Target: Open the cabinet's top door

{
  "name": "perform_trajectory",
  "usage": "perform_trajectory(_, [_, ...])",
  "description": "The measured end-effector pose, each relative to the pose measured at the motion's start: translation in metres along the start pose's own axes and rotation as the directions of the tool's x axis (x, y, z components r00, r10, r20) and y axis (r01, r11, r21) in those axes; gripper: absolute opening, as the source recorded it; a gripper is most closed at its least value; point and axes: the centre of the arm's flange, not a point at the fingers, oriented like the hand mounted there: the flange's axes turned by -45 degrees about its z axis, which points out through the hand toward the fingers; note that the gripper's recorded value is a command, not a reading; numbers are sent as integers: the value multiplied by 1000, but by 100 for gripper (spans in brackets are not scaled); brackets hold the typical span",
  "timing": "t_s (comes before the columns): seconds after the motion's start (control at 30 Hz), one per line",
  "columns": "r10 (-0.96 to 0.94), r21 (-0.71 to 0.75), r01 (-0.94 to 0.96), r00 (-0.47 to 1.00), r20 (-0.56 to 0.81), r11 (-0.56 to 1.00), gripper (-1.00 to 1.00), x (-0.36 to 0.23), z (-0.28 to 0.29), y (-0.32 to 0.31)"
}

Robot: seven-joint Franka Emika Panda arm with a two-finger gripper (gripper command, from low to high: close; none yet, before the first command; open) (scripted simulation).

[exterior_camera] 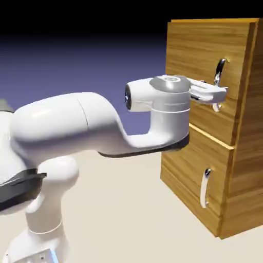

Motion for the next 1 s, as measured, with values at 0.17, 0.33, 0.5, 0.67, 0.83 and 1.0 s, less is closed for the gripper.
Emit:
perform_trajectory(0.17, [0,92,0,1000,0,996,-100,0,-33,15])
perform_trajectory(0.33, [0,213,0,1000,0,977,-100,0,-75,39])
perform_trajectory(0.5, [0,330,0,1000,0,944,-100,0,-114,68])
perform_trajectory(0.67, [0,433,0,1000,0,901,-100,0,-145,99])
perform_trajectory(0.83, [0,522,0,1000,0,853,-100,0,-171,130])
perform_trajectory(1.0, [0,600,0,1000,0,800,-100,0,-192,161])
